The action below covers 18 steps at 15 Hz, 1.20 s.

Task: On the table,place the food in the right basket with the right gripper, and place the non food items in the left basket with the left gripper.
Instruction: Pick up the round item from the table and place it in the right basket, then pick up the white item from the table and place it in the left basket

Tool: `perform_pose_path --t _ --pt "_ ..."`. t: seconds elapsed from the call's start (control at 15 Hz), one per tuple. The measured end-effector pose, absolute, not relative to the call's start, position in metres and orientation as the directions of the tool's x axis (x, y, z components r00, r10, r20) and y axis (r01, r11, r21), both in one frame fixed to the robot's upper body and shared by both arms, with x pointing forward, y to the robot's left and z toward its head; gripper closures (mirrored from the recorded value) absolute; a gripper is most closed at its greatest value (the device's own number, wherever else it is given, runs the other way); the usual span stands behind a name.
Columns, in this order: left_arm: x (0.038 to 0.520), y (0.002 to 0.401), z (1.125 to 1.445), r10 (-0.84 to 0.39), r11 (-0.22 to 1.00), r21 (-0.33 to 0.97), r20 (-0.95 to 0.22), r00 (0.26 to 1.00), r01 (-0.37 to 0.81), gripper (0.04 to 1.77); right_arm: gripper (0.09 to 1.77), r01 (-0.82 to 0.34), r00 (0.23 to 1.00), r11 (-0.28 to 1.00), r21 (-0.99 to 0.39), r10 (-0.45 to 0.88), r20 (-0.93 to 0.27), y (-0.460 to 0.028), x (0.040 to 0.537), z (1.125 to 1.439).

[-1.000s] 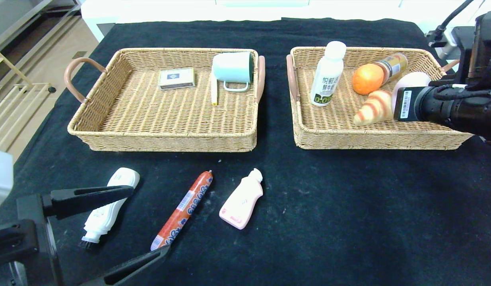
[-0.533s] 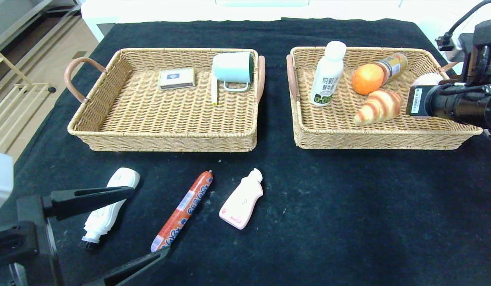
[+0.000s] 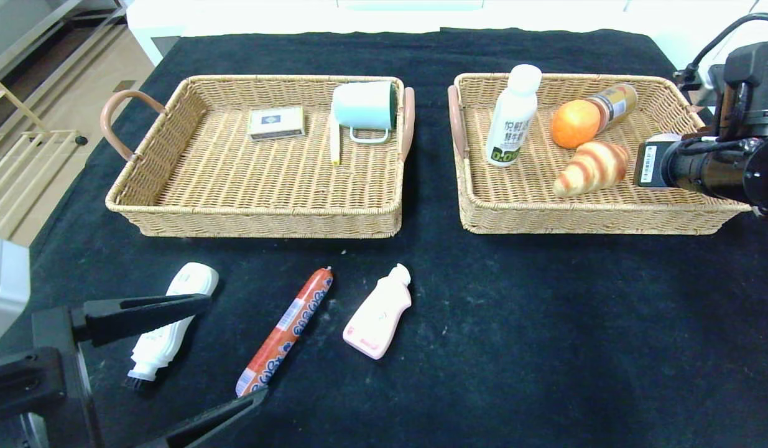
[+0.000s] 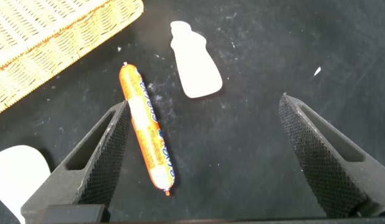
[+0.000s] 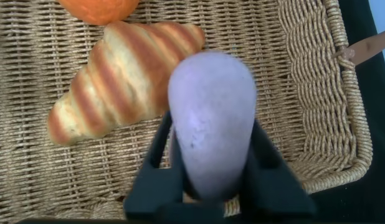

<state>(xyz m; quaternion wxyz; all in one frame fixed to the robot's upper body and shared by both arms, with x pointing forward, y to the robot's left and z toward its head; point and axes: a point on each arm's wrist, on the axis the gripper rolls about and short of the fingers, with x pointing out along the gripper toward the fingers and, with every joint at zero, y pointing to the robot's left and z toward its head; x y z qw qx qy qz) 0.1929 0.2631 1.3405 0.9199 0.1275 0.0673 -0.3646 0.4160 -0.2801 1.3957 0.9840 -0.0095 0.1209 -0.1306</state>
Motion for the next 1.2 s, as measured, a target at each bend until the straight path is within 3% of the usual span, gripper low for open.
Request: perform_pose_path --t 0.2,0.47,0.8,1.2 --pt "0.193 0.263 1.34 -0.654 0.701 0.185 -0.219 0.724 0.689 0.09 0.9 0.255 0.936 0.965 -0.051 -0.26 -0.237 -0.28 0.416 1.395" --pt "0.193 0.263 1.34 -0.654 0.701 0.185 -0.22 0.724 0.689 0.09 0.6 0.255 0.935 0.965 -0.055 -0.261 -0.242 -0.281 0.414 1.394" --pt "0.193 0.263 1.339 -0.655 0.7 0.184 -0.221 0.723 0.69 0.09 0.39 0.249 0.937 0.967 -0.054 -0.255 -0.239 -0.279 0.412 1.395" --pt "0.194 0.262 1.337 -0.654 0.699 0.18 -0.233 0.72 0.692 0.09 0.26 0.23 0.942 0.972 -0.055 -0.236 -0.239 -0.275 0.406 1.396"
